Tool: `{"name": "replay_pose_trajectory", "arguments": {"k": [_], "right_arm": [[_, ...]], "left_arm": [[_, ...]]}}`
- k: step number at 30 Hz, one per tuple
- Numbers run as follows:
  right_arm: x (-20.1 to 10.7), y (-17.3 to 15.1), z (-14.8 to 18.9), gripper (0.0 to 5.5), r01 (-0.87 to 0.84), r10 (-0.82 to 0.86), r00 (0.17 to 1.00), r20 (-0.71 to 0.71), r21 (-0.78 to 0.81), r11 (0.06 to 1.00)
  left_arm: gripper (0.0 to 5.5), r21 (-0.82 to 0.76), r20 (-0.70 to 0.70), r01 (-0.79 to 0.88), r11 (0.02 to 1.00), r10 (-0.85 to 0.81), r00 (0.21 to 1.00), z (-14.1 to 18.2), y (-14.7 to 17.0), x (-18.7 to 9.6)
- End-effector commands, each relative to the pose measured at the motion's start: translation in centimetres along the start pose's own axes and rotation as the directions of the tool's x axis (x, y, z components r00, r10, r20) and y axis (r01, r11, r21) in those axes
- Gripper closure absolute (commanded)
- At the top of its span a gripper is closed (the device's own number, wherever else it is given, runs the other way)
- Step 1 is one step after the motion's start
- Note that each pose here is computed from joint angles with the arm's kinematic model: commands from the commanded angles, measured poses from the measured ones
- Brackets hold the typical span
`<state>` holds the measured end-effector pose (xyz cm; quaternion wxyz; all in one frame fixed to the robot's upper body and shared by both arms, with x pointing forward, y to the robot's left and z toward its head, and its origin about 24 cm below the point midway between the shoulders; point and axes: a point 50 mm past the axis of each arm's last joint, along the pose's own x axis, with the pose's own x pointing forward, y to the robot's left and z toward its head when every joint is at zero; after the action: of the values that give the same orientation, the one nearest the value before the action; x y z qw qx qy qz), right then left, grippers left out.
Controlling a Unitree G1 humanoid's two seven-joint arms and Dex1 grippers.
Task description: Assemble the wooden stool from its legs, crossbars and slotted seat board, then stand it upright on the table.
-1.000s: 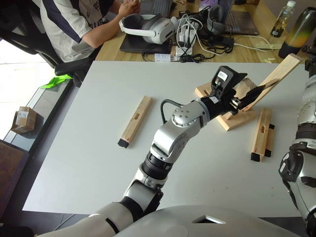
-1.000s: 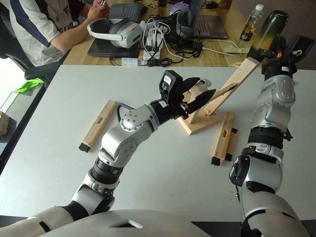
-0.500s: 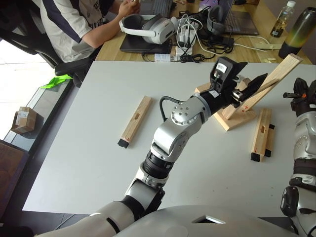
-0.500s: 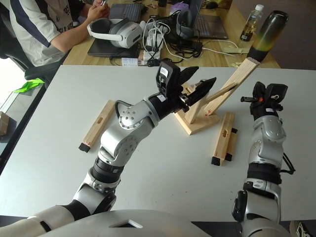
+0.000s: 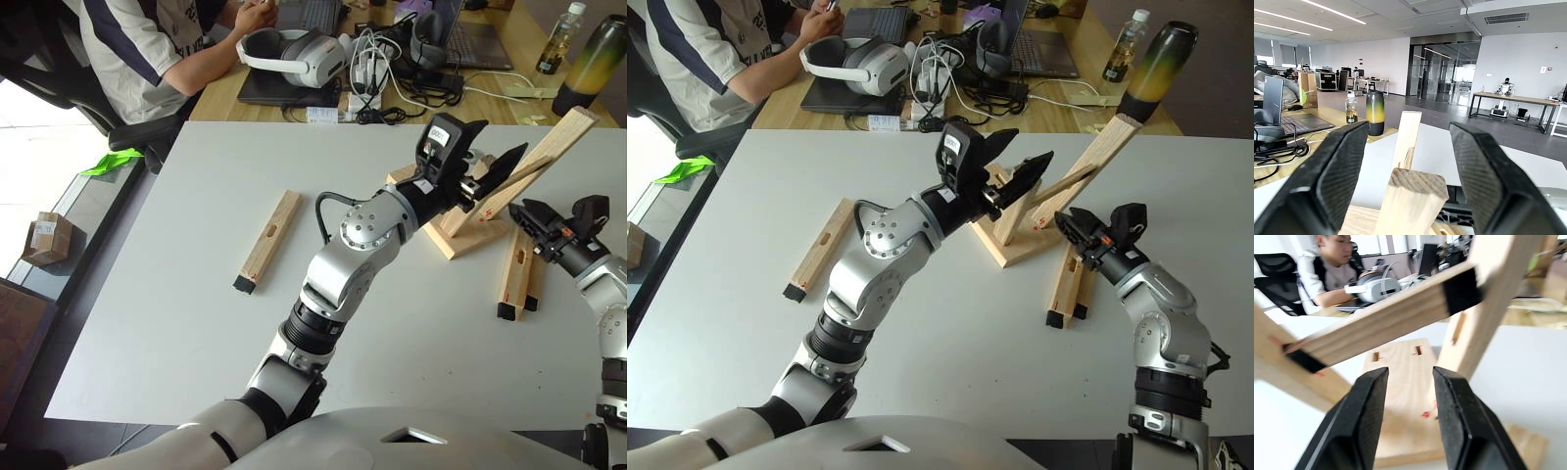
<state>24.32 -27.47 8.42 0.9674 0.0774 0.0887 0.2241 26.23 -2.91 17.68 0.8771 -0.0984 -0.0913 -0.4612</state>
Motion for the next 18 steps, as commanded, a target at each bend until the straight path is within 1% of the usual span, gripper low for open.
{"name": "replay_pose_trajectory", "arguments": {"k": [1,4,7,8,13,16,18], "right_arm": [[0.0,1.0,0.5,3.82,-0.1,0.105,0.994,-0.038,0.113,0.989],[0.2,1.2,0.3,3.82,-0.097,0.11,0.993,-0.052,0.212,0.972],[0.1,1.8,-0.2,3.82,-0.11,0.128,0.99,-0.065,0.238,0.965],[0.1,1.9,-0.2,3.82,-0.11,0.129,0.99,-0.063,0.24,0.964],[0.2,1.8,-0.2,3.04,-0.085,0.1,0.994,-0.053,0.233,0.969],[0.1,1.6,0.2,3.04,-0.098,0.114,0.992,-0.06,0.223,0.97],[0.0,0.9,0.7,3.04,-0.097,0.111,0.992,-0.065,0.189,0.977]], "left_arm": [[2.5,-0.008,-0.024,0.0,1.0,0.0,1.0,-0.8,-0.2,-0.2],[2.5,-0.004,-0.03,0.006,1.0,-0.006,1.0,-0.9,-0.2,-0.3],[2.5,0.0,-0.034,0.012,1.0,-0.012,0.999,-1.0,-0.2,-0.3],[2.5,0.001,-0.035,0.012,1.0,-0.012,0.999,-1.0,-0.2,-0.4],[2.5,0.003,-0.036,-0.003,1.0,0.003,0.999,-1.1,0.1,-0.4],[2.5,0.017,-0.037,-0.012,1.0,0.013,0.999,-1.1,0.3,-0.5],[2.5,0.036,-0.04,-0.018,0.999,0.019,0.999,-1.1,0.6,-0.6]]}}
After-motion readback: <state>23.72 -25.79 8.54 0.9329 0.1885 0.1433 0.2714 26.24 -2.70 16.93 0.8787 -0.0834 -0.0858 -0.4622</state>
